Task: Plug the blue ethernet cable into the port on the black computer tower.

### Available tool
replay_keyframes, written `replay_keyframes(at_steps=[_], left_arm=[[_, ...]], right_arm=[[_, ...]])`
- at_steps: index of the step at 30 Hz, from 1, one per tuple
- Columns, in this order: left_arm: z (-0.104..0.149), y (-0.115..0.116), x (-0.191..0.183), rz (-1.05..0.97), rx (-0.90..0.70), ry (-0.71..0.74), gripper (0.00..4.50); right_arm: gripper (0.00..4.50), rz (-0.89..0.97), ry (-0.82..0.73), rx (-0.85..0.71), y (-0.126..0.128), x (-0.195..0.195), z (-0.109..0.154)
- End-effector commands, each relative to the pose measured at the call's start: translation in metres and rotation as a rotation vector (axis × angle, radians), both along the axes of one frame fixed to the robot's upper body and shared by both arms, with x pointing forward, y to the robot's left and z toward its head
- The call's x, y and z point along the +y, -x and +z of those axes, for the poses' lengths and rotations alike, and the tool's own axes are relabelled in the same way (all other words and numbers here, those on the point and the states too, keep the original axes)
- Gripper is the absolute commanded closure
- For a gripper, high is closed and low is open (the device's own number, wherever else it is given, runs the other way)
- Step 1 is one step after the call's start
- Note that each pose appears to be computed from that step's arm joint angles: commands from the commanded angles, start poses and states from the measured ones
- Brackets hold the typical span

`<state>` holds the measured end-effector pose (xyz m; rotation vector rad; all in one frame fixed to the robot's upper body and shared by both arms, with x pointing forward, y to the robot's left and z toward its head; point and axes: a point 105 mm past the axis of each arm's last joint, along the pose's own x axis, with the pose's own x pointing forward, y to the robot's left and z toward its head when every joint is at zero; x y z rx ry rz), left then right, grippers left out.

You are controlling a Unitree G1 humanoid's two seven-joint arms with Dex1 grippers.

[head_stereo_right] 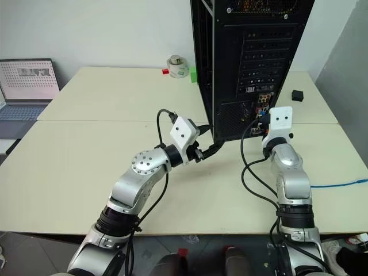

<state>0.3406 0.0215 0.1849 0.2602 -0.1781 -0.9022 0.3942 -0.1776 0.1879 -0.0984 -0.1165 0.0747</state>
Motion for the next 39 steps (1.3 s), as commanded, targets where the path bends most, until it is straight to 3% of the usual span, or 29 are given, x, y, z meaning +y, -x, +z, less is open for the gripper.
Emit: replay_keyframes(at_steps=[1, 39], left_arm=[[0.012, 0.006, -0.002, -0.014, -0.054, 0.011, 1.25], [0.011, 0.006, -0.001, -0.011, -0.050, 0.012, 1.25]], right_arm=[[4.50, 0.008, -0.007, -0.055, 0.001, 0.003, 0.016], [4.50, -0.013, -0.178, -0.059, -0.014, 0.015, 0.024]])
